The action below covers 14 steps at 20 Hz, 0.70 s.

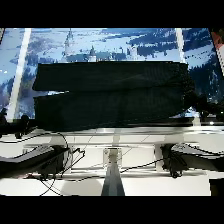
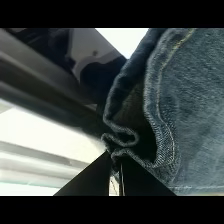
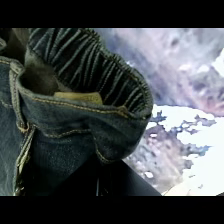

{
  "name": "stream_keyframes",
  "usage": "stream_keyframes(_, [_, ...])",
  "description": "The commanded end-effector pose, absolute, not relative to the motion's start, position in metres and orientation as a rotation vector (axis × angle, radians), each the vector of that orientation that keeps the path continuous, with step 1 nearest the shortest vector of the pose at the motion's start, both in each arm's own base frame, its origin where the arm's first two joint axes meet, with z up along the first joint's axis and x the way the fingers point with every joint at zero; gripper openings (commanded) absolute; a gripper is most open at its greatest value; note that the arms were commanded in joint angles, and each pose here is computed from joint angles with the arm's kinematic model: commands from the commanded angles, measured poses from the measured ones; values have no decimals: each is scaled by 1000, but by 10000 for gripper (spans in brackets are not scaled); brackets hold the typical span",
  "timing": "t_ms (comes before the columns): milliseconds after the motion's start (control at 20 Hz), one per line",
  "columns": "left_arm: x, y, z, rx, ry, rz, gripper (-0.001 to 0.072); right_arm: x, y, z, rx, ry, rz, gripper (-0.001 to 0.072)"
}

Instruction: Fold the clothes and pants, and hang the long-sleeved shirts on hangers.

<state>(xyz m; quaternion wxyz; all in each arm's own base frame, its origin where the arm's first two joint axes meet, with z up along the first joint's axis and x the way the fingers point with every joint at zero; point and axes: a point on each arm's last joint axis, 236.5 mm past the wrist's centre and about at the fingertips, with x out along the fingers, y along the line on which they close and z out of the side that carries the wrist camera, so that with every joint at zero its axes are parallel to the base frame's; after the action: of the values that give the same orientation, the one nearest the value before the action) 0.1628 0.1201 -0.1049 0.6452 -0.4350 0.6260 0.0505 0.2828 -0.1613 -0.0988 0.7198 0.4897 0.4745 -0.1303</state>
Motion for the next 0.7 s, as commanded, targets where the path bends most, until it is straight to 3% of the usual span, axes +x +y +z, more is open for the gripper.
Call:
stream_keyframes(0, [177,104,-88,-928,1352,-85,28,280,-149,-93,1036,1077,-200,21])
stream_keyframes(100, [194,94,-66,-888,1252,-233,27,283,-151,-77,999,1046,-196,21])
stream_keyframes(300, [241,118,-19,-876,1049,-243,28,290,-167,-21,846,896,-244,21])
stream_keyframes(650, [327,161,99,-919,523,-277,28,292,-169,83,650,657,-290,21])
